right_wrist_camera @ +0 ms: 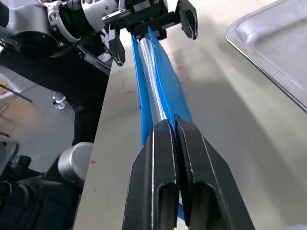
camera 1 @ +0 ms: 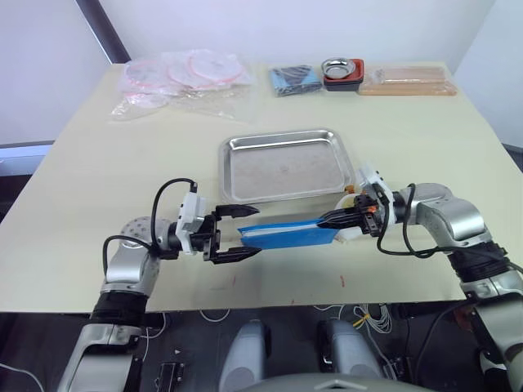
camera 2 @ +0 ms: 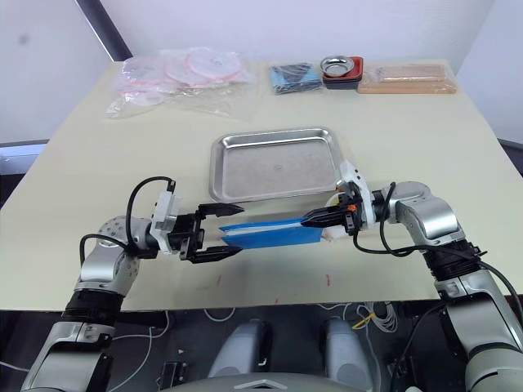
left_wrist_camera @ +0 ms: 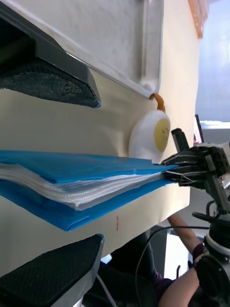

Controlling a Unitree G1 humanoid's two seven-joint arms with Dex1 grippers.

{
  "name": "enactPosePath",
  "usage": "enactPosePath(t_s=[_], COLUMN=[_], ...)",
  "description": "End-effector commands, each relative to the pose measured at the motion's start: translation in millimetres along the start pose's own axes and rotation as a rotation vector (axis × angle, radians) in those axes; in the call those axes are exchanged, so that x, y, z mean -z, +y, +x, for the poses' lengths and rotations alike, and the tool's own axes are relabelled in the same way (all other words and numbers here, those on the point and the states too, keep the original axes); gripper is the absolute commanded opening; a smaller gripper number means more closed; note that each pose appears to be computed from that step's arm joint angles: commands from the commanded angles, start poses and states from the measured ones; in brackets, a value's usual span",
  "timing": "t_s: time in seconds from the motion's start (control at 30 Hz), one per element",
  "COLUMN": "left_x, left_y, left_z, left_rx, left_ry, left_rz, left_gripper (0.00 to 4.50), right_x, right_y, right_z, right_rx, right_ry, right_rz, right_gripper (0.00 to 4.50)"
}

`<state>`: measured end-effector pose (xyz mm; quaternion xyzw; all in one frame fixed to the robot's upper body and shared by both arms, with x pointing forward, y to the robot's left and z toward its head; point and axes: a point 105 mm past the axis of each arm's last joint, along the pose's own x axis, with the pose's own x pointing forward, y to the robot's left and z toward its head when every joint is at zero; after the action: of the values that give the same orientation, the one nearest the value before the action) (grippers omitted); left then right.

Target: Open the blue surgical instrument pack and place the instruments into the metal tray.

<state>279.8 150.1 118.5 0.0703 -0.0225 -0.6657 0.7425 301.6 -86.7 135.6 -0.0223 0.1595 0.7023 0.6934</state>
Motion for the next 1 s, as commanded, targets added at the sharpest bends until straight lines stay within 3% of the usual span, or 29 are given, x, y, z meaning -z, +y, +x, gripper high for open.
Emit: enactPosePath(t_s=[0.03,0.13,0.17,0.23,0.47,0.53,0.6,0.73,0.77,0.87,1.0], left_x=[-4,-2,-1,-2,-1,1,2,4,5,5,8], left_y=[1,1,2,3,5,4,4,3,2,1,-2], left_z=[3,4,4,5,5,4,3,3,3,4,7], left_rx=[0.023,0.04,0.044,0.04,0.033,0.031,0.028,0.016,0.015,0.01,0.011], left_ry=[-0.004,0.007,0.01,0.001,-0.011,-0.007,-0.006,-0.003,0.002,-0.002,0.009], left_rz=[0.027,0.019,0.021,0.02,0.017,0.018,0.017,0.021,0.027,0.03,0.024], left_gripper=[4.5,4.5,4.25,3.59,0.38,0.05,0.05,0.0,0.0,0.0,0.0], right_x=[-3,-3,-3,-2,-2,-1,-2,-6,-8,-14,-18], right_y=[-3,-4,-4,-4,-4,-3,-2,0,0,-3,-8], right_z=[-3,-2,-1,-1,0,-1,-2,-10,-14,-26,-53], right_rx=[0.026,0.033,0.034,0.035,0.039,0.04,0.041,0.064,0.079,0.13,0.235], right_ry=[0.006,0.004,0.004,0.003,0.002,0.003,0.005,-0.016,-0.029,-0.072,-0.156], right_rz=[-0.006,-0.011,-0.013,-0.016,-0.017,-0.018,-0.042,-0.065,-0.069,-0.076,-0.052], right_gripper=[0.05,0.05,0.01,0.0,0.0,0.0,0.0,0.99,1.74,2.59,4.21])
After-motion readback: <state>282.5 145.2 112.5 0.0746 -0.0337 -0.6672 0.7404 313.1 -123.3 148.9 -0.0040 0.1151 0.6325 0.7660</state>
